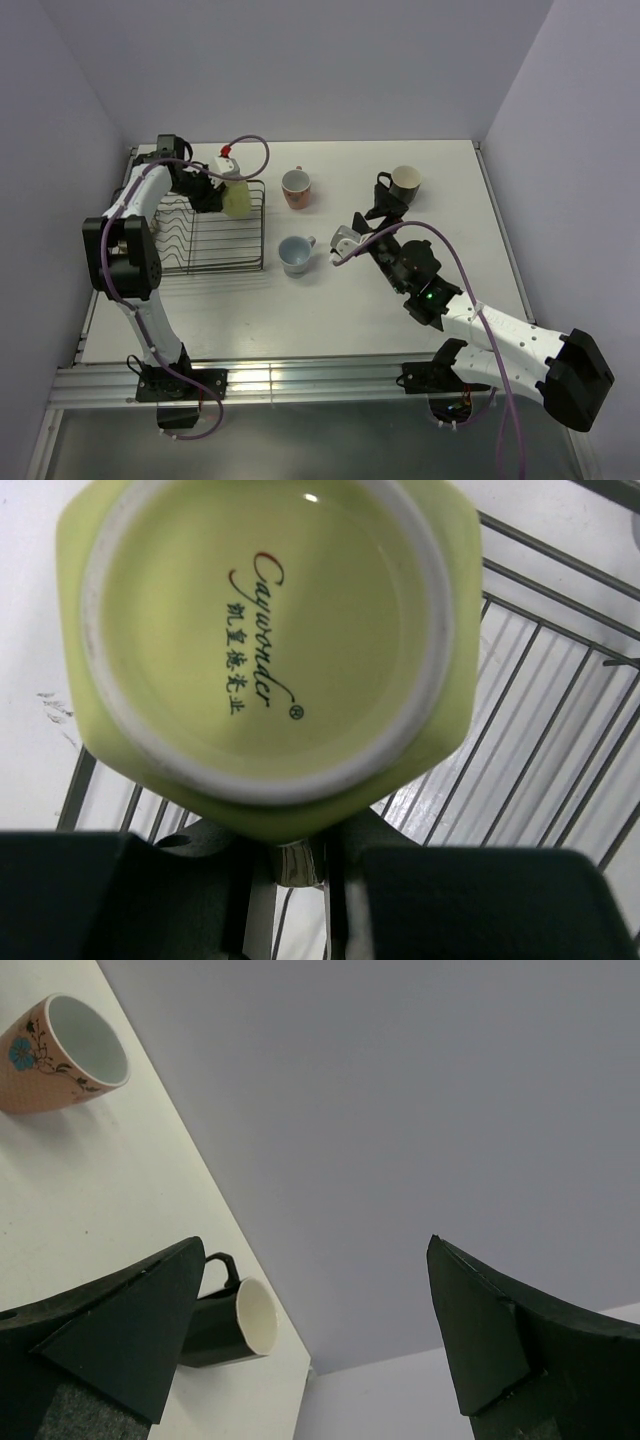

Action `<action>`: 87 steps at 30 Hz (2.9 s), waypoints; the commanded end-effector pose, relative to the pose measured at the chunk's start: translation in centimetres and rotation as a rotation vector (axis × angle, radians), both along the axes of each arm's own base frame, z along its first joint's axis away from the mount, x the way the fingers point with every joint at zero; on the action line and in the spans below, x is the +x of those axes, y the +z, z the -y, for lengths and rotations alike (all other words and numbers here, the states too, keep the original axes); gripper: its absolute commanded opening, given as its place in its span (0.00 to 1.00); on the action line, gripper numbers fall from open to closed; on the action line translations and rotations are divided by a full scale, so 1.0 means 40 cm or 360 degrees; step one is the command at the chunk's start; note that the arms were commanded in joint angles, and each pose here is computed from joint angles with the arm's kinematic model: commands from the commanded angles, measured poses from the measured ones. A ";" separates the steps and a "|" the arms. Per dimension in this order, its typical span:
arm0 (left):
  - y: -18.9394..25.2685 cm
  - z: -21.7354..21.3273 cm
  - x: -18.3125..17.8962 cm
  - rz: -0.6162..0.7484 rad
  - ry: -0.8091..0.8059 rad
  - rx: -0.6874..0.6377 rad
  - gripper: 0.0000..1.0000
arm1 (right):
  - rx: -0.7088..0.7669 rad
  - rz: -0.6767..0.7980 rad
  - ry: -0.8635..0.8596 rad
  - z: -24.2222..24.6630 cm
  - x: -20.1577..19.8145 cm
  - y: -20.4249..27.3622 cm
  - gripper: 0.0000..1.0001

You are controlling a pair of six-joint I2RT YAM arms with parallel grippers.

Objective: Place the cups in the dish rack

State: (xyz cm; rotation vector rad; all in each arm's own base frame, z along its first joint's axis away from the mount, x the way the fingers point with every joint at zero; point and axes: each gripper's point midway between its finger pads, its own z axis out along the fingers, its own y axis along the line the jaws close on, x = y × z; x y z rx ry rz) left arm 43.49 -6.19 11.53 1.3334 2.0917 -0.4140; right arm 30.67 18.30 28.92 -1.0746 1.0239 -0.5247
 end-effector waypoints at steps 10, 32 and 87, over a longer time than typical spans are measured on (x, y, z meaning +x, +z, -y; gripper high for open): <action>0.000 0.059 0.022 0.0103 -0.0124 -0.0059 0.00 | 0.0070 0.0043 -0.0050 0.015 0.012 0.055 1.00; -0.047 0.082 0.037 0.0104 -0.0123 -0.0012 0.00 | 0.0071 0.0009 -0.0057 0.016 0.016 0.037 1.00; 0.164 0.031 0.083 0.0483 0.0025 0.0094 0.73 | 0.0161 -0.0072 -0.0073 0.016 0.021 0.070 1.00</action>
